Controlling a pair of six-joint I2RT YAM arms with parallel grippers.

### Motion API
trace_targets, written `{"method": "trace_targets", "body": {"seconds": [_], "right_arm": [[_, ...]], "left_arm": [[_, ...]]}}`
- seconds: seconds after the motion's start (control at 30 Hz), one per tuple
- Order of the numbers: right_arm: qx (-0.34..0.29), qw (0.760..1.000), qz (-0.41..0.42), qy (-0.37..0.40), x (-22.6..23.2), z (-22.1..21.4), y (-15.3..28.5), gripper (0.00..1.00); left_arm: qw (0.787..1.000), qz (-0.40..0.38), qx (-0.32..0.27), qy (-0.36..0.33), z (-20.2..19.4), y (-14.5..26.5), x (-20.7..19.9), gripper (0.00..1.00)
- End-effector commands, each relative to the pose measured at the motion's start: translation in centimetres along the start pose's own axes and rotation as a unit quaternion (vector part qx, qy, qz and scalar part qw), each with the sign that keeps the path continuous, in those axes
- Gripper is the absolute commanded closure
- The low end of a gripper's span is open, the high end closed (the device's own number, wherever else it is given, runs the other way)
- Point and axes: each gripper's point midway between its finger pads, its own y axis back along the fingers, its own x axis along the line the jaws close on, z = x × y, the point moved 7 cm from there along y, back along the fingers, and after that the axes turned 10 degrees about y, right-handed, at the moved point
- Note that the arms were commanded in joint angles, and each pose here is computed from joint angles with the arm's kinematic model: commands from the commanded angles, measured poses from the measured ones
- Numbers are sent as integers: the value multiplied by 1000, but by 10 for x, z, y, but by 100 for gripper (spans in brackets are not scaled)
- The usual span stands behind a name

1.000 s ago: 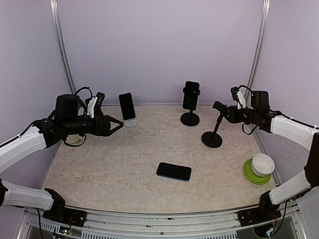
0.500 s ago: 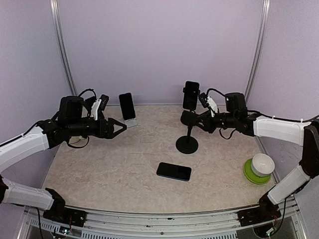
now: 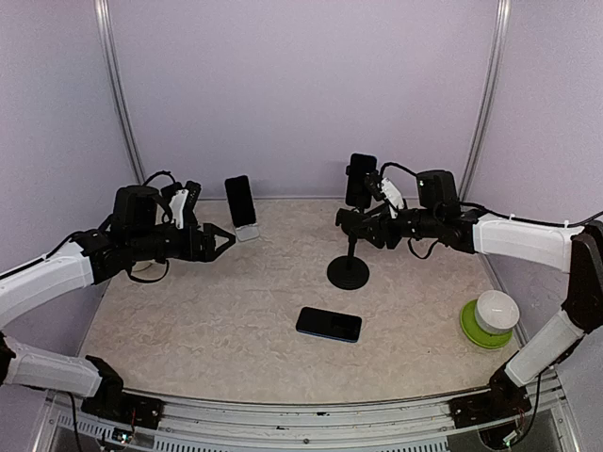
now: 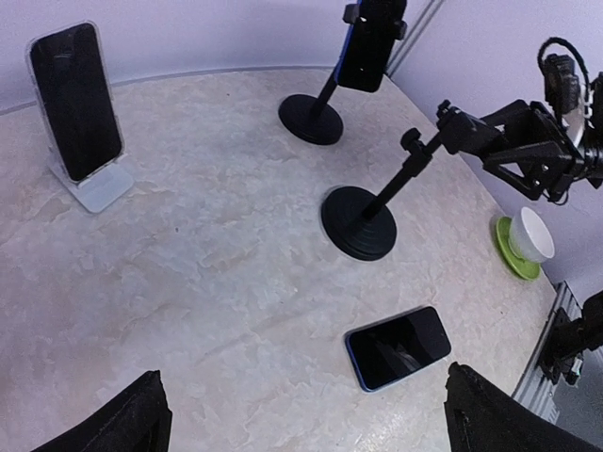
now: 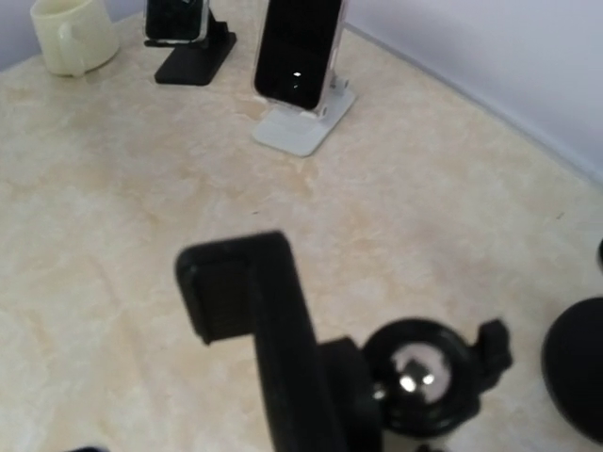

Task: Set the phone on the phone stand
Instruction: Move the phone stand to the center of the board, then pick up the phone at the center of the board.

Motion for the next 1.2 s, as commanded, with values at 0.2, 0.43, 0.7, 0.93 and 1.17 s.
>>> {"method": "trace_targets", "body": {"seconds": [0.2, 0.43, 0.7, 0.93, 1.17], "right_arm": [[15, 997, -75, 4, -6, 30, 38, 20], [29, 995, -99, -11, -1, 34, 65, 0], [54, 997, -60, -20, 34, 21, 80, 0], [86, 996, -7, -3, 80, 8, 74, 0], [134, 989, 59, 33, 121, -14, 45, 0]], "left_arm": [[979, 126, -149, 52, 22, 34, 20, 1], [967, 113, -218, 67, 26, 73, 14, 1], [966, 134, -206, 75, 21, 72, 20, 1], [964, 125, -220, 82, 19, 75, 20, 1], [965, 122, -216, 89, 18, 72, 20, 1]]}}
